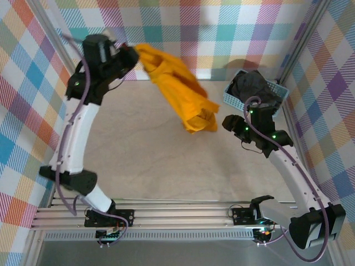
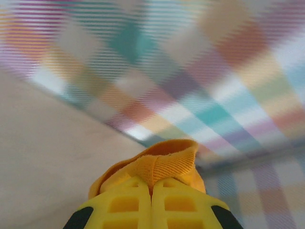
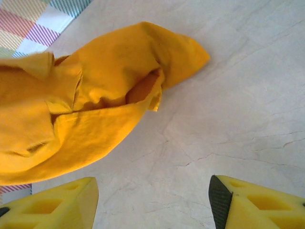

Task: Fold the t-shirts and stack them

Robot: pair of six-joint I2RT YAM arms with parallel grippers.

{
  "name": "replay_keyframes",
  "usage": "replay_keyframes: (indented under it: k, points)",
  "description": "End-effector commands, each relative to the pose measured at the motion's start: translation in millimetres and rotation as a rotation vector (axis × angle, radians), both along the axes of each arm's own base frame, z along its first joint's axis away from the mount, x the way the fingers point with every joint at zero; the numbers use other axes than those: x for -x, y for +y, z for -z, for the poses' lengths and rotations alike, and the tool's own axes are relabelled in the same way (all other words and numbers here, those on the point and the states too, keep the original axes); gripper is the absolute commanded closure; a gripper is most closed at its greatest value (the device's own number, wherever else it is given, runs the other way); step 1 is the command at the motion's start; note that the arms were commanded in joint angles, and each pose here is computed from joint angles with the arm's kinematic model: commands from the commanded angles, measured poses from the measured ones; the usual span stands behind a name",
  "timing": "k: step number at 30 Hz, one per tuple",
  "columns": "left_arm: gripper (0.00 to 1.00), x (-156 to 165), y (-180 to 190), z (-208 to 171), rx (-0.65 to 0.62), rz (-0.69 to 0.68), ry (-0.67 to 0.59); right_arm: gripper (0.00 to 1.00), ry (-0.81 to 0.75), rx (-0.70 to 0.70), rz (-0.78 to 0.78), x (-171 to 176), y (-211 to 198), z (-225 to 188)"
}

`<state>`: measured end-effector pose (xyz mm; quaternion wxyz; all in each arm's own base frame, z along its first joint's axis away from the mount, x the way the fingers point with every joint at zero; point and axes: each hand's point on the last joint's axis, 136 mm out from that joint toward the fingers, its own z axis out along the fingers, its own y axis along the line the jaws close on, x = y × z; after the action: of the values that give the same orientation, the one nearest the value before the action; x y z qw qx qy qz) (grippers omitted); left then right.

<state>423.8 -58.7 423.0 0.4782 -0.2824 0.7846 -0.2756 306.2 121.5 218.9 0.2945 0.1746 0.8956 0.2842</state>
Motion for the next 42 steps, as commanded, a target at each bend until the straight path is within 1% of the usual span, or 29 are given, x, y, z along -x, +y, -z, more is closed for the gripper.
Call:
replay_keyframes:
  k: [1, 2, 3, 4, 5, 6, 7, 9, 10, 12, 13, 15, 16, 19, 21, 23, 25, 27, 29, 31, 33, 36, 39, 42]
  points:
    - [0.97, 13.5, 57.4, 75.8, 0.001, -0.153, 0.149, 0.39, 0.069, -0.031, -0.048, -1.6, 11.8, 24.6]
    - [0.84, 17.2, 71.5, 106.8, 0.007, -0.182, 0.205, 0.4, 0.087, -0.033, -0.051, -2.1, 14.6, 32.0]
    - [0.54, 22.9, 86.7, 141.5, 0.021, -0.218, 0.274, 0.41, 0.103, -0.029, -0.058, -3.8, 18.6, 40.5]
    - [0.23, 29.5, 98.6, 171.8, 0.028, -0.246, 0.341, 0.41, 0.116, -0.023, -0.065, -6.1, 22.3, 48.2]
    - [0.07, 36.3, 106.7, 191.4, 0.016, -0.264, 0.393, 0.42, 0.132, -0.013, -0.079, -7.7, 27.5, 55.2]
    - [0.02, 44.5, 112.7, 207.0, -0.009, -0.281, 0.446, 0.42, 0.151, 0.0, -0.093, -10.0, 33.2, 62.7]
    - [0.01, 50.1, 112.2, 214.0, -0.023, -0.271, 0.467, 0.42, 0.167, 0.014, -0.106, -12.9, 38.9, 68.8]
    - [0.03, 60.7, 98.9, 217.1, -0.004, -0.231, 0.465, 0.43, 0.193, 0.034, -0.132, -18.1, 52.1, 79.1]
    - [0.04, 69.6, 90.3, 215.7, -0.007, -0.215, 0.466, 0.43, 0.201, 0.041, -0.143, -22.6, 60.1, 82.9]
    - [0.08, 91.5, 74.5, 220.6, -0.036, -0.19, 0.51, 0.44, 0.205, 0.059, -0.166, -32.1, 76.3, 88.5]
    - [0.11, 102.6, 64.9, 230.0, -0.026, -0.176, 0.548, 0.44, 0.204, 0.065, -0.179, -39.2, 86.1, 90.8]
    - [0.16, 116.7, 42.8, 253.6, 0.033, -0.128, 0.612, 0.44, 0.212, 0.068, -0.195, -52.6, 103.8, 96.5]
    - [0.17, 121.0, 32.4, 267.6, 0.061, -0.109, 0.647, 0.44, 0.216, 0.055, -0.2, -61.3, 113.2, 101.0]
    - [0.14, 114.4, -4.4, 294.9, 0.141, -0.045, 0.677, 0.45, 0.226, 0.023, -0.188, -85.2, 131.3, 114.7]
    - [0.13, 102.3, -33.7, 301.3, 0.149, 0.015, 0.665, 0.45, 0.23, 0.015, -0.17, -99.2, 136.9, 125.2]
    - [0.12, 93.2, -59.9, 307.9, 0.096, 0.069, 0.678, 0.45, 0.248, 0.007, -0.157, -110.3, 141.7, 137.0]
    - [0.12, 85.0, -81.0, 316.2, 0.016, 0.119, 0.696, 0.46, 0.273, 0.009, -0.148, -118.5, 145.6, 149.3]
    - [0.14, 79.8, -98.7, 327.8, -0.074, 0.168, 0.716, 0.48, 0.3, -0.019, -0.147, -124.0, 152.2, 160.6]
    - [0.16, 74.8, -107.4, 334.2, -0.168, 0.198, 0.732, 0.51, 0.315, -0.038, -0.147, -127.5, 157.3, 166.8]
    - [0.16, 69.2, -115.1, 340.3, -0.23, 0.231, 0.729, 0.51, 0.321, -0.061, -0.143, -130.7, 161.2, 170.2]
    - [0.18, 63.9, -118.7, 342.9, -0.272, 0.244, 0.721, 0.53, 0.323, -0.078, -0.148, -132.7, 165.6, 173.0]
    - [0.25, 59.9, -112.5, 352.8, -0.38, 0.234, 0.754, 0.53, 0.316, -0.095, -0.162, -136.1, 173.5, 173.0]
    - [0.35, 55.0, -111.5, 364.1, -0.416, 0.237, 0.767, 0.53, 0.303, -0.103, -0.184, -137.0, 185.2, 168.7]
    - [0.41, 47.4, -113.4, 370.2, -0.443, 0.246, 0.767, 0.53, 0.313, -0.11, -0.189, -138.8, 193.9, 170.2]
